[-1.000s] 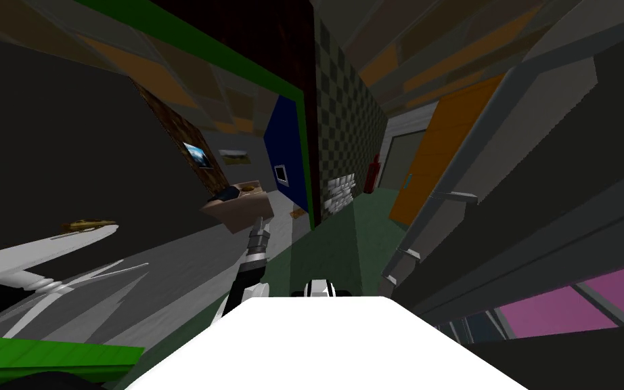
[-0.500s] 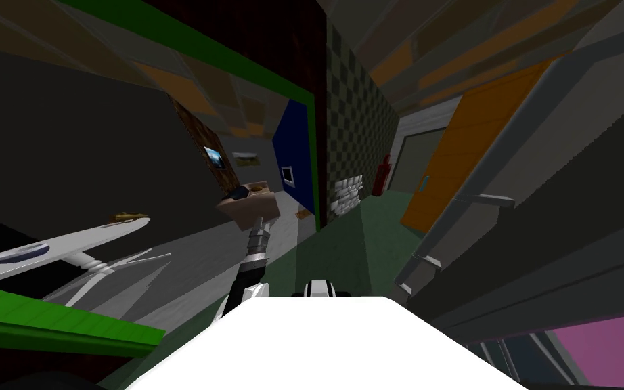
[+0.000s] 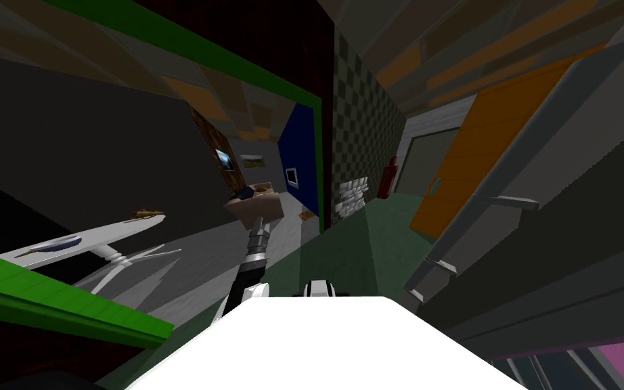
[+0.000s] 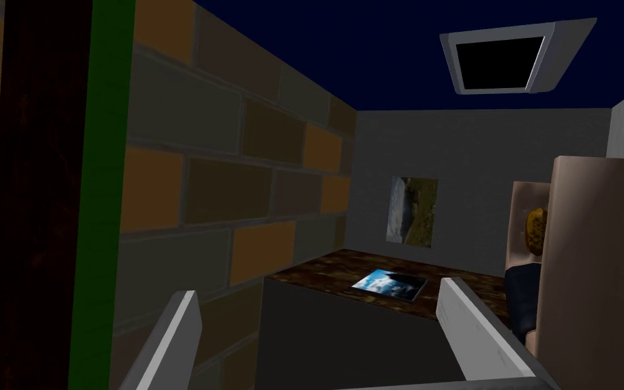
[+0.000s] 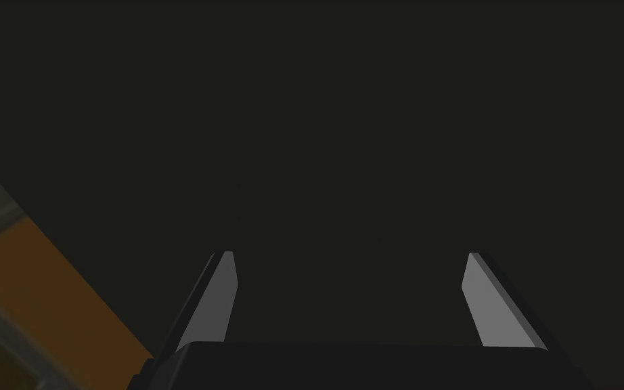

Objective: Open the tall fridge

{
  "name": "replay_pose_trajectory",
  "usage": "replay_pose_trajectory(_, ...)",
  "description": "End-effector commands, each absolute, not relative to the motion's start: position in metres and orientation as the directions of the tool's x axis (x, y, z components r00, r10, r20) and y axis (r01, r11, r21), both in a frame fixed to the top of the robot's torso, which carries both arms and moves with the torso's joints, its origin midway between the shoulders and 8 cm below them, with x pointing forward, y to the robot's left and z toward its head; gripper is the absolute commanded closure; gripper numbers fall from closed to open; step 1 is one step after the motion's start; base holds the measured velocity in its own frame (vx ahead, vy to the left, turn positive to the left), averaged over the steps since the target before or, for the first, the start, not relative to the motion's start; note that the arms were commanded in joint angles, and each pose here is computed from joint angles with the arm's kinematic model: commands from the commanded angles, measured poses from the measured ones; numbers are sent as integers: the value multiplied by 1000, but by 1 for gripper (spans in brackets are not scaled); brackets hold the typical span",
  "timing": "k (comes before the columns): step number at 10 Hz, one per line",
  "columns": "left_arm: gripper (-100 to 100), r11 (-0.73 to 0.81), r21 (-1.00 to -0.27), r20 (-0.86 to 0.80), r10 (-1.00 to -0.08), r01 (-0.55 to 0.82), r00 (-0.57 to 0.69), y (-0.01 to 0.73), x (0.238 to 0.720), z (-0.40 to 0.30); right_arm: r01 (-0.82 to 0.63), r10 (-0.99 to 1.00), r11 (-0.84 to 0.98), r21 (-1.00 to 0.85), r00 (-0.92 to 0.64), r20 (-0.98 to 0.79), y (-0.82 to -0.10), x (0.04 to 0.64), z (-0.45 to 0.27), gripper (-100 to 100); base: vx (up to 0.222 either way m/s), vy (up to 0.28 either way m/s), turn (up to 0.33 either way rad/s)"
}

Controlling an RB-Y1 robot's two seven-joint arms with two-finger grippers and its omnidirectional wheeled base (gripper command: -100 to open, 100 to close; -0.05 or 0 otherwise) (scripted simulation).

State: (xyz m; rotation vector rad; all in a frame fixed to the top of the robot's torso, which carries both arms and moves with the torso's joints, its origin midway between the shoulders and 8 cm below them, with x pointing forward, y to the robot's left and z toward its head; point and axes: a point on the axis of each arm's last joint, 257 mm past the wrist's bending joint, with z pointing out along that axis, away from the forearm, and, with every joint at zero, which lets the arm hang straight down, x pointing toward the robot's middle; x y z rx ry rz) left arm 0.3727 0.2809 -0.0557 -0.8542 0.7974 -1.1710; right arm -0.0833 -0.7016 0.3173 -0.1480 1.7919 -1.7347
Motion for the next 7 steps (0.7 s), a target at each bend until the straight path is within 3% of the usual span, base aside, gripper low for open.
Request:
replay_pose_trajectory(1,0,168,-884,-84,-975,436,205,281,373,-56,249,-532,77,-965,-809,-251,-698,-51,350,-100,53,94,121)
replay_pose_trajectory(7,0,168,-884,-84,-975,436,205,281,373,-56,98,-546,31,-995,-832,-99,-692,-8,373,-100,20,40,57)
